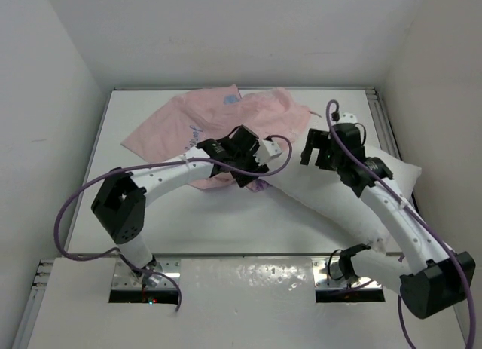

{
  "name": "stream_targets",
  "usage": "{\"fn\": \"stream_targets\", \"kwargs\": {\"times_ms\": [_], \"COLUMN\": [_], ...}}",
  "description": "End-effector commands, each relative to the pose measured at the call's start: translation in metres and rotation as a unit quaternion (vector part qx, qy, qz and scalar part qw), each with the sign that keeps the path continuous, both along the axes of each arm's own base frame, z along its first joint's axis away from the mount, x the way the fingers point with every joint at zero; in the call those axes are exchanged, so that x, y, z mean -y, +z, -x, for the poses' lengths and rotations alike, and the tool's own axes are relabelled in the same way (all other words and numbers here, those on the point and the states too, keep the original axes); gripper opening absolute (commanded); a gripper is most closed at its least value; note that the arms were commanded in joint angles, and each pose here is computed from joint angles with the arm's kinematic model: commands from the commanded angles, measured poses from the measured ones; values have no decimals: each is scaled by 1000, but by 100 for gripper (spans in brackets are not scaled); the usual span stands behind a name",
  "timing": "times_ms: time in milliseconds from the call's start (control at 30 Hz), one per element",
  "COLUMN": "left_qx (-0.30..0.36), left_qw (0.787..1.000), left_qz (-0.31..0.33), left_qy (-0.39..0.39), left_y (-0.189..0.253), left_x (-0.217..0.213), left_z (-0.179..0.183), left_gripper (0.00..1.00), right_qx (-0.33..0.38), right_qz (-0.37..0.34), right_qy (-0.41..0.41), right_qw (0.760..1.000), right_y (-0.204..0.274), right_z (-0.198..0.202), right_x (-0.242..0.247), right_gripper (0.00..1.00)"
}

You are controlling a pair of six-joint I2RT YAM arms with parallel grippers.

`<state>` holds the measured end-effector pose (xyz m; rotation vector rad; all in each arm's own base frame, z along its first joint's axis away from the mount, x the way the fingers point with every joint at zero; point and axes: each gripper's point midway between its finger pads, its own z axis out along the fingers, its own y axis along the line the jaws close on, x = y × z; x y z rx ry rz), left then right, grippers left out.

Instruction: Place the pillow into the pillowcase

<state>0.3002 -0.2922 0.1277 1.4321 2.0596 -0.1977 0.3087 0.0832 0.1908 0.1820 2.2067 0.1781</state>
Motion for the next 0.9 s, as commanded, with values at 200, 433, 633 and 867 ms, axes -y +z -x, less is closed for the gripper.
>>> {"fn": "stream_targets", "kwargs": {"times_ms": [200, 433, 633, 867], "left_qx": [39, 47, 43, -23], "left_qw": [995, 989, 991, 952], "left_qz": [73, 84, 127, 153], "left_qy": [57, 109, 21, -263], "left_y": [-15, -30, 55, 129], "left_x": [34, 31, 55, 99], "left_z": [-49, -71, -61, 54], "left_gripper": [76, 0, 0, 0], "right_qx": [-114, -151, -37, 196], "right_qz": [97, 7, -133, -289], "right_qy": [-29, 11, 75, -101], "right_qw": [988, 988, 988, 932], "right_y": [-89, -134, -81, 57], "right_z": [16, 25, 7, -38], "right_x": [24, -4, -55, -18], "right_gripper": [99, 49, 0, 0]}}
